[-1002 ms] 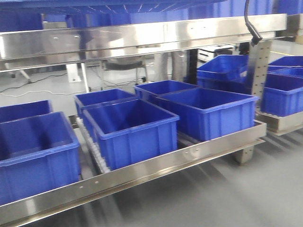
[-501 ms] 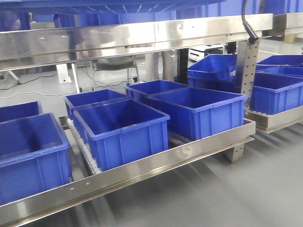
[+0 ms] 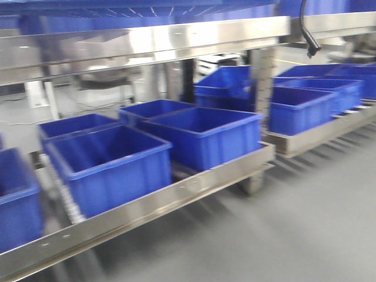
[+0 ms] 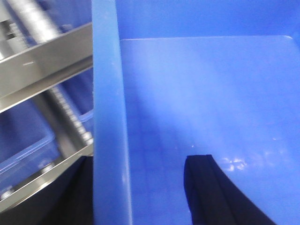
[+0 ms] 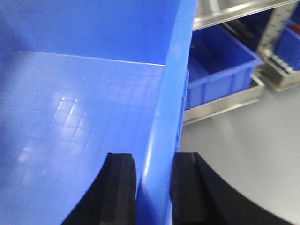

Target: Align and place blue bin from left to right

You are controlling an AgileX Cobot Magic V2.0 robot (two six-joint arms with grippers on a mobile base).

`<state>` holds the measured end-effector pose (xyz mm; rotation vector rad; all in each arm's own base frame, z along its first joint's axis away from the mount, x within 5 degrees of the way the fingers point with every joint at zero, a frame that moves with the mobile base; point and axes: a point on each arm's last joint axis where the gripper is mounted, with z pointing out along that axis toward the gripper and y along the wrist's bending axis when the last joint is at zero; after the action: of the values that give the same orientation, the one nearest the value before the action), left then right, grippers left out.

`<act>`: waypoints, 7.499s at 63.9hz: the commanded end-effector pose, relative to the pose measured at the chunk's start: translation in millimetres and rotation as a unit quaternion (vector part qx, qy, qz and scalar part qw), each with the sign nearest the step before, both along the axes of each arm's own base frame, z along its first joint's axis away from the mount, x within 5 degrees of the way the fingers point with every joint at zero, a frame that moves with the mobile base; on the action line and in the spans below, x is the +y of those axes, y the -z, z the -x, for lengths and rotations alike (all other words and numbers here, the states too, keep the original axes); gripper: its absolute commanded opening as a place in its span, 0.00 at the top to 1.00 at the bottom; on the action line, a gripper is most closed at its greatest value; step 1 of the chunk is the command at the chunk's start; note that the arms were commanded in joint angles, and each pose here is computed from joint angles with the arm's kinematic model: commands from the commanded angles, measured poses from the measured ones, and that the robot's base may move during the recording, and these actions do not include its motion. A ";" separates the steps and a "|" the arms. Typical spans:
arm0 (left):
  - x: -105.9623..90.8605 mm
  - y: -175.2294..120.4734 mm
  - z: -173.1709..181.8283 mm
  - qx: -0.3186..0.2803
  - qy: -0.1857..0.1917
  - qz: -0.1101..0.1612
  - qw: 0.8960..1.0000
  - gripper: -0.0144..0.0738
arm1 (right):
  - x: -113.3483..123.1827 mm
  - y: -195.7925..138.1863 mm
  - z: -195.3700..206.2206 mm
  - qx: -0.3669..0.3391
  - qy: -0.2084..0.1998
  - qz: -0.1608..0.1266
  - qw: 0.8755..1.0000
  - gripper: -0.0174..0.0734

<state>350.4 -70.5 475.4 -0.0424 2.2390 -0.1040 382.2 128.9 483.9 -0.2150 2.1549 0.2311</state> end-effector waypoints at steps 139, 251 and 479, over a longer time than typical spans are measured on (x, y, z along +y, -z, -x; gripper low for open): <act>-9.4 -18.9 5.3 -0.062 0.038 0.020 0.997 0.85 | 3.6 -20.3 4.2 -0.073 -0.020 -0.022 0.997 0.89; -8.6 -20.5 4.2 -0.073 0.036 0.019 0.997 0.85 | 3.6 -20.3 4.2 -0.073 -0.020 -0.022 0.997 0.89; -7.2 -21.0 3.7 -0.077 0.032 0.011 0.996 0.85 | 3.6 -20.3 4.2 -0.073 -0.020 -0.022 0.997 0.89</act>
<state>353.3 -70.6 476.0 -0.0327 2.2144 -0.0956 382.4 128.1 483.9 -0.2130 2.1552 0.2299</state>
